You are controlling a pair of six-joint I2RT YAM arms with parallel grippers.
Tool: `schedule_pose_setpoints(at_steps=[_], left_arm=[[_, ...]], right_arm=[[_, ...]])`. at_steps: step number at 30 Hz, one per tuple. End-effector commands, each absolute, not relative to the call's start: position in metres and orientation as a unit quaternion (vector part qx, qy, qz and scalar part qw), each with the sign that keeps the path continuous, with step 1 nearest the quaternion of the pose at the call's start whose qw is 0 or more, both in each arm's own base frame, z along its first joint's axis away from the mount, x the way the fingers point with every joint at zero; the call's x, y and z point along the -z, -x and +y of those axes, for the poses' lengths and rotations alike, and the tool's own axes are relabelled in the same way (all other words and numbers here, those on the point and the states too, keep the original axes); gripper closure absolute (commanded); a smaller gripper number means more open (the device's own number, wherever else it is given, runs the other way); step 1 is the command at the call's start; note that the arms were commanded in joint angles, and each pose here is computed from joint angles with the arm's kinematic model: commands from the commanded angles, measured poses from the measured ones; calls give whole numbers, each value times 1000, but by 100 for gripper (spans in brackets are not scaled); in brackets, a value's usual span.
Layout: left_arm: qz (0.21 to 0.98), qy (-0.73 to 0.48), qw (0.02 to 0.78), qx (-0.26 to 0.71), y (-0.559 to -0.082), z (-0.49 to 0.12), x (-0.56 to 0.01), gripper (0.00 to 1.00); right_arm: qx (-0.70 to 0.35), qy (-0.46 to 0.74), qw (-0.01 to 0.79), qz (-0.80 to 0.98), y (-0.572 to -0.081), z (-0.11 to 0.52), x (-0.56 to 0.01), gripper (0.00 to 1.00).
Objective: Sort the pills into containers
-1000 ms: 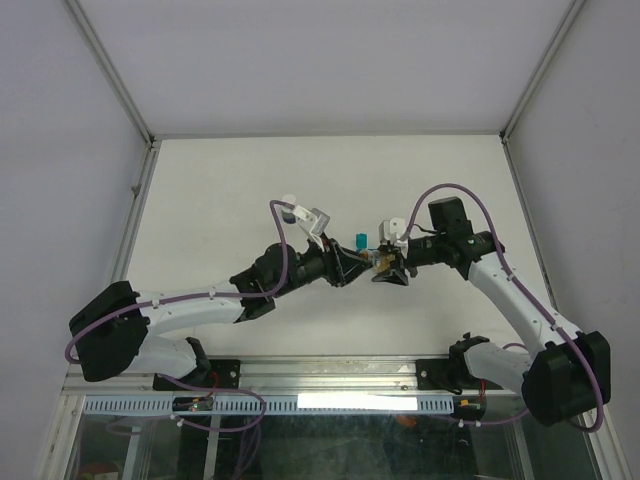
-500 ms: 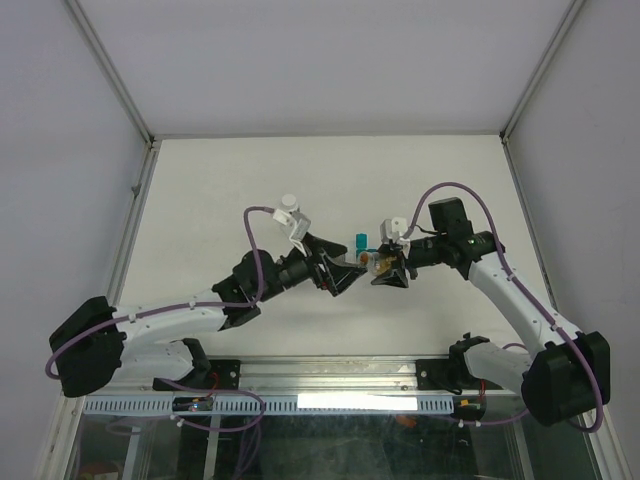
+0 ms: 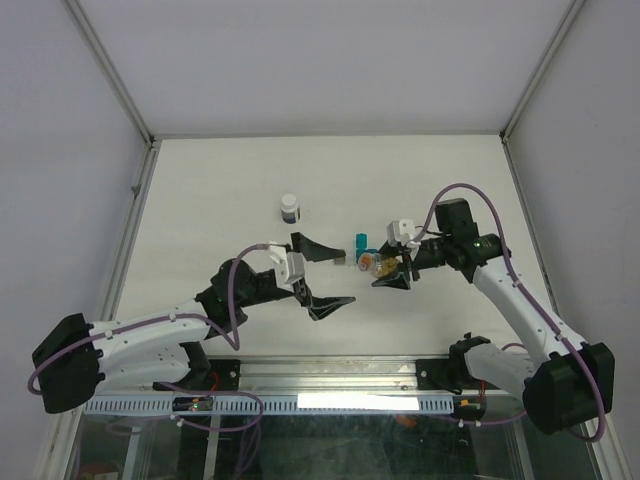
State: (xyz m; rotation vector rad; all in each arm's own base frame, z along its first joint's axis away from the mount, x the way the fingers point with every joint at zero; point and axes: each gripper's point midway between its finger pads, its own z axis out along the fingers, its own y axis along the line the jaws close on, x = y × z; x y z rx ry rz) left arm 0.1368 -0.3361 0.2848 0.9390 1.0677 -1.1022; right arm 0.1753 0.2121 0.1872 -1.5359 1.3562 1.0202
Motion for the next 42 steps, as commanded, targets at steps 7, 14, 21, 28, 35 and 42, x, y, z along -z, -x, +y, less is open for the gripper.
schedule_pose_setpoints(at_steps=[7,14,21,28,35,42], left_arm=[[412,-492,642,421,-156,-371,-262,2],[437,-468,651,407,-174,-378,-264,19],[435,-458,649,424,-172,-381,-266,30],[437,-464,637,433,-172,-390,-258,42],[449,-458,623,448,-172,-394,-258,79],[580,-314,557,504,-195,-394,-259,100]], right_arm=[[-415,638,448,470,-162,219,-206,100],[-402,653,435,472,-163,222,-194,100],[-385,664,426,479,-167,223,-184,100],[-378,664,416,493,-172,222,-176,100],[-376,663,412,500,-174,222,-174,100],[-374,656,408,513,-179,222,-173,100]])
